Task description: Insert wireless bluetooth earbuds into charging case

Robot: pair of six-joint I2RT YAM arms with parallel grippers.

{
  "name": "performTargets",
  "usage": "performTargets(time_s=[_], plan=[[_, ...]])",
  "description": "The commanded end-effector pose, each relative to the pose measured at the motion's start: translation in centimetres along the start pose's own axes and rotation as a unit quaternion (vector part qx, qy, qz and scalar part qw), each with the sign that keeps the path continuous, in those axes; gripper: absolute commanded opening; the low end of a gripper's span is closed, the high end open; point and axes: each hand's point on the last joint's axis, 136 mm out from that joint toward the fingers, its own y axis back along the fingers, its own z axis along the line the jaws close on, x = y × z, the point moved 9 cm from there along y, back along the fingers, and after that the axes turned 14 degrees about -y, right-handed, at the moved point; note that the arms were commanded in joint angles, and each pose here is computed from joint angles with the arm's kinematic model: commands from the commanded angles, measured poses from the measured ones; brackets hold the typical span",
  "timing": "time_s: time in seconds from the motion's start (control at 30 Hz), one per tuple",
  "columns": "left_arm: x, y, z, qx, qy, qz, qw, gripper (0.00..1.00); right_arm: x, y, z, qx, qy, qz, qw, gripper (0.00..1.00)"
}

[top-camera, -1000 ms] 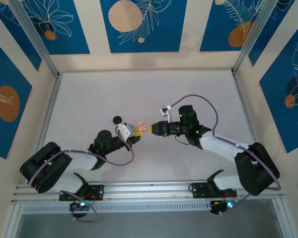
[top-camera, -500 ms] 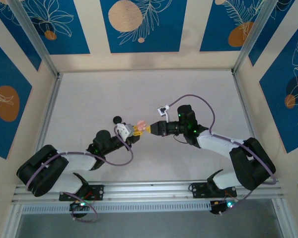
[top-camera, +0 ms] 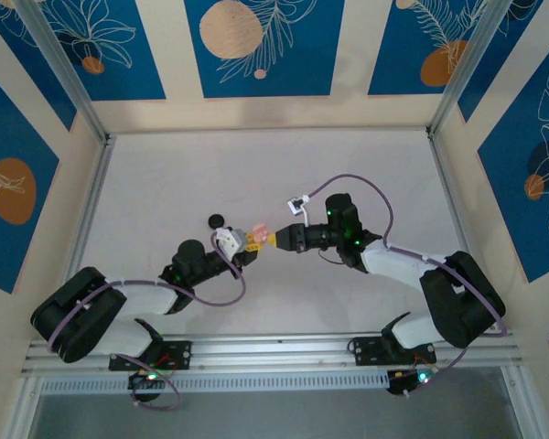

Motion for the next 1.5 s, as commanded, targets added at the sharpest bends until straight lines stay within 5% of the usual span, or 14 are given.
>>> performTargets(time_s=[0.0,1.47], plan=[[-1.5,0.0,0.0,0.006,-0.016,-0.033,0.999,0.09,-0.3,-0.7,0.9,-0.019,0.018,0.017,1.000,0.14],[-1.5,0.2,-0.1,0.011,-0.024,-0.018,0.999,0.09,0.2,0.1,4.0,0.012,0.060,-0.001,0.998,0.23]])
